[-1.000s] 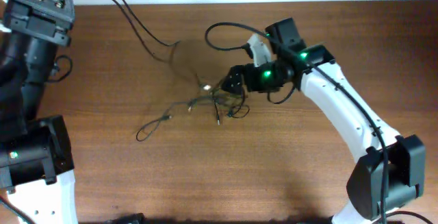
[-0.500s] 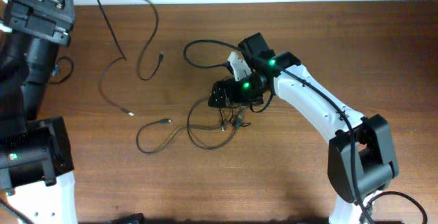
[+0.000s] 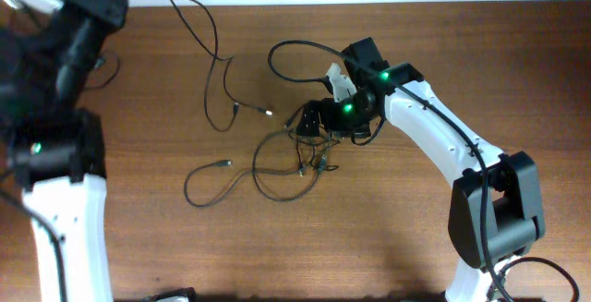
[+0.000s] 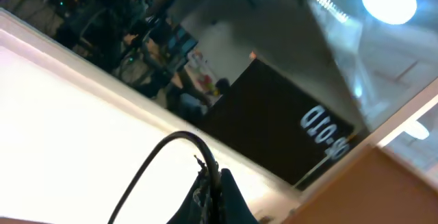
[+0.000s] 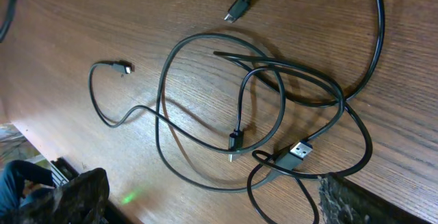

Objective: Untangle cables

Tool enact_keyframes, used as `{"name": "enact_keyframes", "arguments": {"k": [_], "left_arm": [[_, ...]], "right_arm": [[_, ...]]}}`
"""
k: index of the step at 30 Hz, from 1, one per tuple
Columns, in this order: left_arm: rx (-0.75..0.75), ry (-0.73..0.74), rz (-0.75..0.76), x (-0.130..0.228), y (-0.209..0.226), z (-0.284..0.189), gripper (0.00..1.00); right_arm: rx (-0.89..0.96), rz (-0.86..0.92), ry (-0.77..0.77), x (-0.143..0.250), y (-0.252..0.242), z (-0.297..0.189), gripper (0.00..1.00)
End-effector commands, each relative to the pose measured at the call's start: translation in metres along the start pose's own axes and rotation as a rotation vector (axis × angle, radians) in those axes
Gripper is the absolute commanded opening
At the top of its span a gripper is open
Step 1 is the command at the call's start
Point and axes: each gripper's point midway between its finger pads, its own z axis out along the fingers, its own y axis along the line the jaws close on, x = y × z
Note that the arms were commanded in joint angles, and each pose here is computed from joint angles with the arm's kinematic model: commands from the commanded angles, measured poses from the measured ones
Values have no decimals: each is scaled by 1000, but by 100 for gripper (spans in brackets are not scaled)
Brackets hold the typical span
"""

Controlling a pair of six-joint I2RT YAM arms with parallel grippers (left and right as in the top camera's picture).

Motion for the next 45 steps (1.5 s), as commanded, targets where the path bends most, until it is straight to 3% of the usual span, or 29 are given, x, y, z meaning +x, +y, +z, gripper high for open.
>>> {"name": "enact_keyframes", "arguments": {"k": [1,9,13,16,19,23,25,32,34,40,45], "left_arm": [[-25,-2,214,5,28,25,0],[-97,51,425,38,122,75,7],[-290,43,487,42,181,80,8],[-357,116,445,62,207,78,5],[-300,221,398,87,204,77,2],[1,385,335,127,157,77,0],[81,445,303,142,143,74,0],[24,655,180,196,154,52,0],[-100,701,174,206,177,41,0],[-880,800,307,202,294,-42,0],[-1081,849,365,201,324,-71,0]], "right_arm": [[3,-2,-4,-1,2,-1,99],[3,-2,-4,-1,2,0,99],[6,-1,5,1,1,0,99],[6,-1,4,1,1,0,98],[5,-3,1,0,1,0,99],[5,-2,1,0,2,0,99],[5,-2,1,0,1,0,99],[6,1,4,1,1,-1,99],[7,3,7,1,0,-1,99],[8,5,10,2,0,-1,99],[8,5,10,2,0,-1,98]]}}
